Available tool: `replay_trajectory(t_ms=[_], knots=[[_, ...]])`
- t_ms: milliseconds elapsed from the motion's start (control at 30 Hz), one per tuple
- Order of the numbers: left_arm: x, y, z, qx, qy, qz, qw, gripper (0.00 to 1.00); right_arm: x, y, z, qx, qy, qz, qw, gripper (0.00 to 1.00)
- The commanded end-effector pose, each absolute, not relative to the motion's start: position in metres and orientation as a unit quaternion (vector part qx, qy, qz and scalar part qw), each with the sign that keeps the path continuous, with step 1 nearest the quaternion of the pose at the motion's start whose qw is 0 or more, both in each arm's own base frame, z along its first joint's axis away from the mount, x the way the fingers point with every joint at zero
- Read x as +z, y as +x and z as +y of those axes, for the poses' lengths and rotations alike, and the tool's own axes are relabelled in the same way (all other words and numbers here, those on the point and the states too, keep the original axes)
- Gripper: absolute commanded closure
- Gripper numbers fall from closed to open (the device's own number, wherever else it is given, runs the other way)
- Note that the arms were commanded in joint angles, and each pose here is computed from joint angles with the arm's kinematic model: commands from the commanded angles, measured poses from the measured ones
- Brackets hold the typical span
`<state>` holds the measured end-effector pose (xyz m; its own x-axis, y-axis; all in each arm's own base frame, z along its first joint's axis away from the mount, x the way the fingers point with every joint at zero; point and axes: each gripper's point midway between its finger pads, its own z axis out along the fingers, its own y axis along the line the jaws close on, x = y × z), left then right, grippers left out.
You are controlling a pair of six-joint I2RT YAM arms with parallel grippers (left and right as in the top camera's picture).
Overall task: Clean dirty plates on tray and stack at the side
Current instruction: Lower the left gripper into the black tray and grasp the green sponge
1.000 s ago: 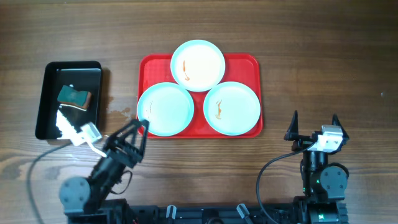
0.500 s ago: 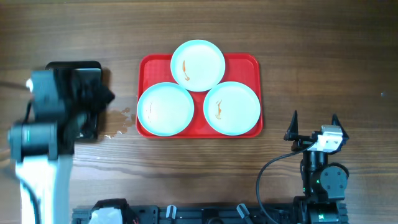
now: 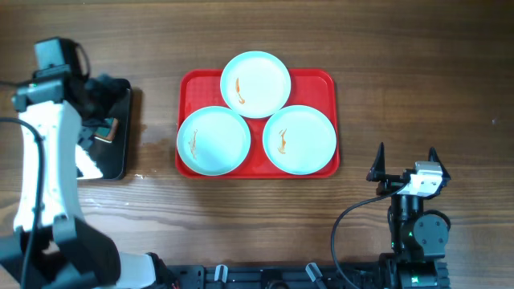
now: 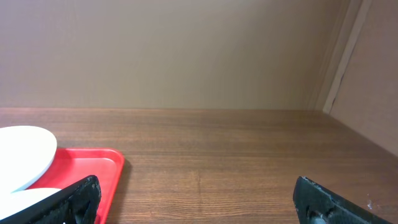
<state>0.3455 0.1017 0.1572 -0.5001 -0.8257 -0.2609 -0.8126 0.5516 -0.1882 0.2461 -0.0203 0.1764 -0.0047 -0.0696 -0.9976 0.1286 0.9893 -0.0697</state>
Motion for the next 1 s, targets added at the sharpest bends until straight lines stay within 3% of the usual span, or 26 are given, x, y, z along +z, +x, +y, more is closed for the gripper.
replay_trajectory(t_ms=[0, 267, 500, 700, 833, 967], knots=[[0.13, 0.344, 0.135, -0.01, -0.554, 0.822, 0.131, 0.01, 0.18, 0.246, -0.019, -0.07, 0.015, 0.7, 0.71, 0.0], [0.084, 0.368, 0.157, -0.008, -0.566, 0.815, 0.122, 0.05, 0.18, 0.246, -0.019, -0.07, 0.015, 0.7, 0.71, 0.0], [0.07, 0.374, 0.185, 0.056, -0.571, 0.805, 0.149, 0.16, 0.18, 0.246, -0.019, -0.07, 0.015, 0.7, 0.71, 0.0], [0.055, 0.381, 0.196, 0.077, -0.573, 0.801, 0.156, 0.17, 0.18, 0.246, -0.019, -0.07, 0.015, 0.7, 0.71, 0.0], [0.038, 0.383, 0.195, 0.078, -0.576, 0.801, 0.145, 0.17, 0.18, 0.246, -0.019, -0.069, 0.015, 0.7, 0.71, 0.0], [0.027, 0.39, 0.187, 0.049, -0.575, 0.805, 0.137, 0.06, 0.18, 0.246, -0.019, -0.07, 0.015, 0.7, 0.71, 0.0]])
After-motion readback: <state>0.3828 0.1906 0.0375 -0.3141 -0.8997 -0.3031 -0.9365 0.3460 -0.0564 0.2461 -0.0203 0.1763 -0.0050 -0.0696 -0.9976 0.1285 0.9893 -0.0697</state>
